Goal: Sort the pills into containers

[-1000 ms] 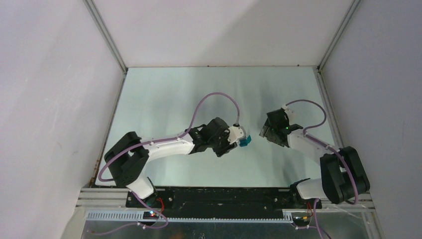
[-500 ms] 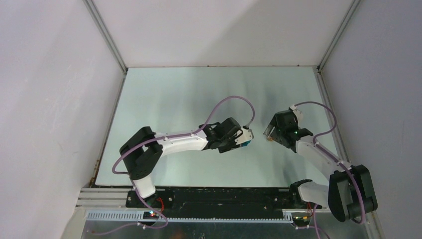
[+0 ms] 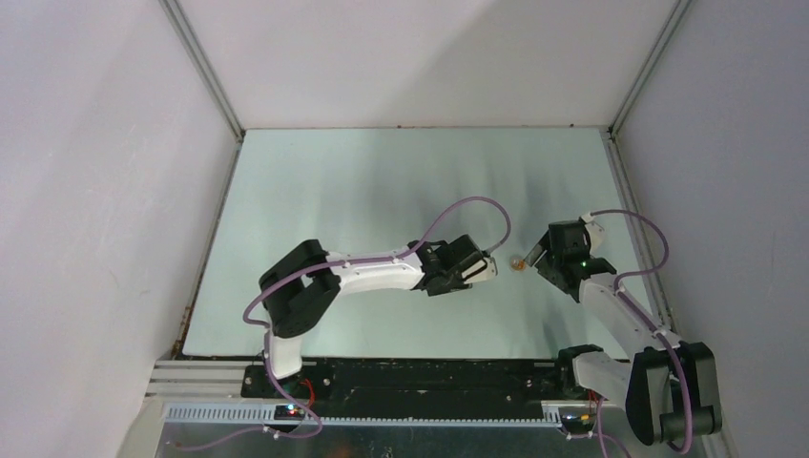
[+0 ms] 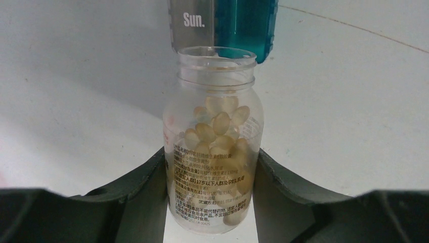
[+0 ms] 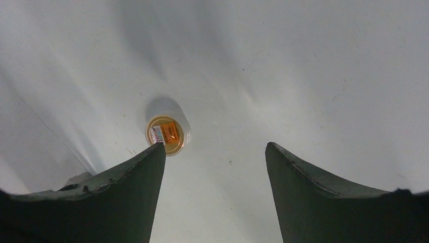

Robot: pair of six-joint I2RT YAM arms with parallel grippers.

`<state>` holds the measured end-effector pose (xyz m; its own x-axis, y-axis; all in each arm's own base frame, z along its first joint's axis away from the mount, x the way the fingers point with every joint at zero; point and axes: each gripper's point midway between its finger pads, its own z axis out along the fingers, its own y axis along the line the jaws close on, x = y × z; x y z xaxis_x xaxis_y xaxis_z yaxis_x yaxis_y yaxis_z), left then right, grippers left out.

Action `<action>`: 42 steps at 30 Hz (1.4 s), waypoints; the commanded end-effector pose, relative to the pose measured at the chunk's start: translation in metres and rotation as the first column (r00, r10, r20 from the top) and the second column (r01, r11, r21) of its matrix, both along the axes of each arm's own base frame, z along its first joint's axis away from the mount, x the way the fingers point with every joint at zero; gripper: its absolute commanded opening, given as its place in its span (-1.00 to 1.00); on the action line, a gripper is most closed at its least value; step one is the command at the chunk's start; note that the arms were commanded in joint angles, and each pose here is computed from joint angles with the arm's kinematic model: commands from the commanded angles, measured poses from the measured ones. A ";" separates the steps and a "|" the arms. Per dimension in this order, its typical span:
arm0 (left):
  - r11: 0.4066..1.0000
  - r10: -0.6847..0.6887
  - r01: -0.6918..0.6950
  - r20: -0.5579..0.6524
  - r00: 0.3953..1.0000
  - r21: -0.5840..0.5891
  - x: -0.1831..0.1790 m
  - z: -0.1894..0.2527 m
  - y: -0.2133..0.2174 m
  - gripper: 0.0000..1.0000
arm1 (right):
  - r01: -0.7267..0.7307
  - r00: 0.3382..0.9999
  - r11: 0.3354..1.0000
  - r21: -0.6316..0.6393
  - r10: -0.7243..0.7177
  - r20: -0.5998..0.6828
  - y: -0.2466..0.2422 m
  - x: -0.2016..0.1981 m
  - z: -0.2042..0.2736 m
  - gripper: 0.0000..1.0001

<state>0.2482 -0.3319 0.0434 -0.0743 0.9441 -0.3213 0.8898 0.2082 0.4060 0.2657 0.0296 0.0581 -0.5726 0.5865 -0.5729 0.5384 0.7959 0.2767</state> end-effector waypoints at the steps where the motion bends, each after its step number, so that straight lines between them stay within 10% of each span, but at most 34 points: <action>1: 1.000 0.026 -0.027 0.084 0.996 0.008 0.012 0.021 -0.011 -1.00 | 0.032 0.999 0.999 0.003 -0.032 0.024 -0.006 -0.002 0.003 0.53; 42: 0.953 -0.022 -0.034 0.179 0.984 0.302 0.012 0.027 -0.012 -1.00 | 0.052 0.998 0.997 0.059 -0.054 0.030 -0.013 -0.019 -0.014 0.49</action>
